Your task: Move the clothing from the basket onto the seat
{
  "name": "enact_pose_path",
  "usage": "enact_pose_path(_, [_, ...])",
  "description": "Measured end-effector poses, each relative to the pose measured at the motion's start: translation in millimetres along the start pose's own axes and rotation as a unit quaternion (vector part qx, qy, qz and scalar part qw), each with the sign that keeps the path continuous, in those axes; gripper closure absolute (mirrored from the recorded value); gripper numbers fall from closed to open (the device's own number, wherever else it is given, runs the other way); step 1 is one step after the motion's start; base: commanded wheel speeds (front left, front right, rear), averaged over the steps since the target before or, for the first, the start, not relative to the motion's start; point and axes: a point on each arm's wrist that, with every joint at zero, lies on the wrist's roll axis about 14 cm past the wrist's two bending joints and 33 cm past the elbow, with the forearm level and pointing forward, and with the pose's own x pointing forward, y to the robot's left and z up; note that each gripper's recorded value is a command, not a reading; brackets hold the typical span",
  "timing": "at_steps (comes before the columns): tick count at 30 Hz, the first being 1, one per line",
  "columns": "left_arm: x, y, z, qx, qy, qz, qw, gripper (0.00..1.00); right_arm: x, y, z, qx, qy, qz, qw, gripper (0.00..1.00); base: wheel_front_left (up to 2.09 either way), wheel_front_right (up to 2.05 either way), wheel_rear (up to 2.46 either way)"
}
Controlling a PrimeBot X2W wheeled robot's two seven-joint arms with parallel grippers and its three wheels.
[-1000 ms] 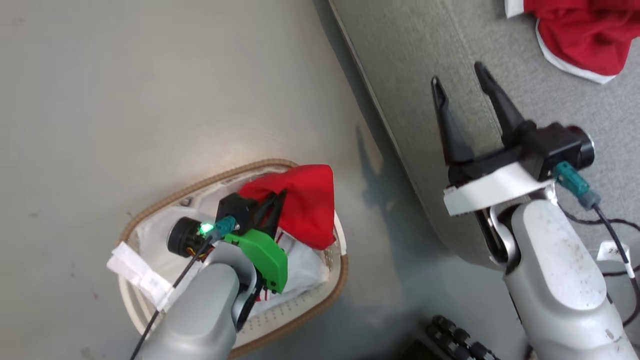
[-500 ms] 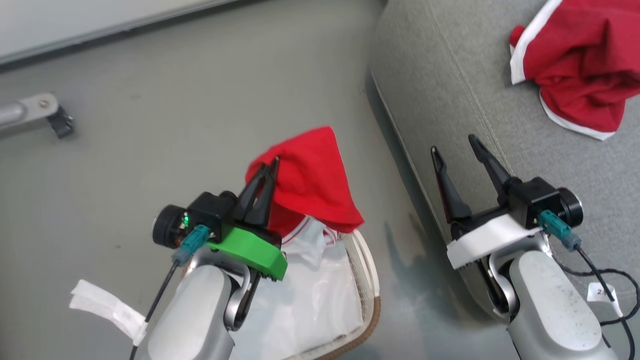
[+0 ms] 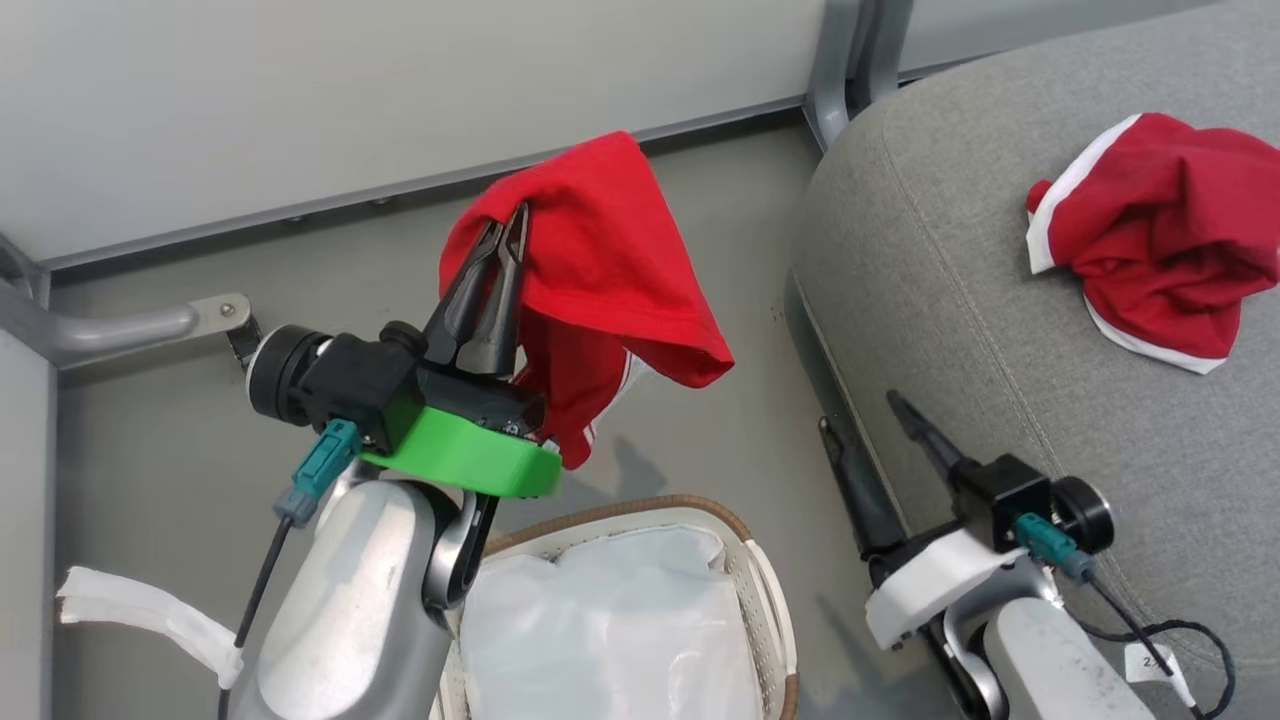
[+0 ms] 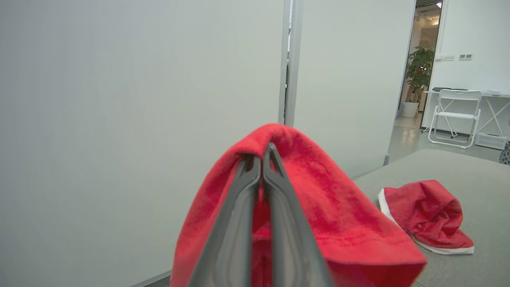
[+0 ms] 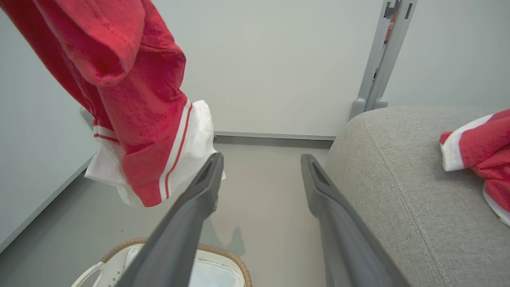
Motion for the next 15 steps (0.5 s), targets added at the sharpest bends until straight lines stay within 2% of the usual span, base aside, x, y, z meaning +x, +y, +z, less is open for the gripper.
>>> enact_pose_path(7, [-4, -8, 39, 0.021, -0.042, -0.006, 0.999, 1.00, -7, 52, 4, -0.013, -0.002, 0.080, 0.997, 0.00, 0.00, 0.00, 0.00])
enact_pose_path(15, [-12, -18, 53, 0.023, -0.054, -0.016, 0.998, 1.00, 8, 99, 32, -0.059, -0.040, 0.167, 0.983, 0.00, 0.00, 0.00, 0.00])
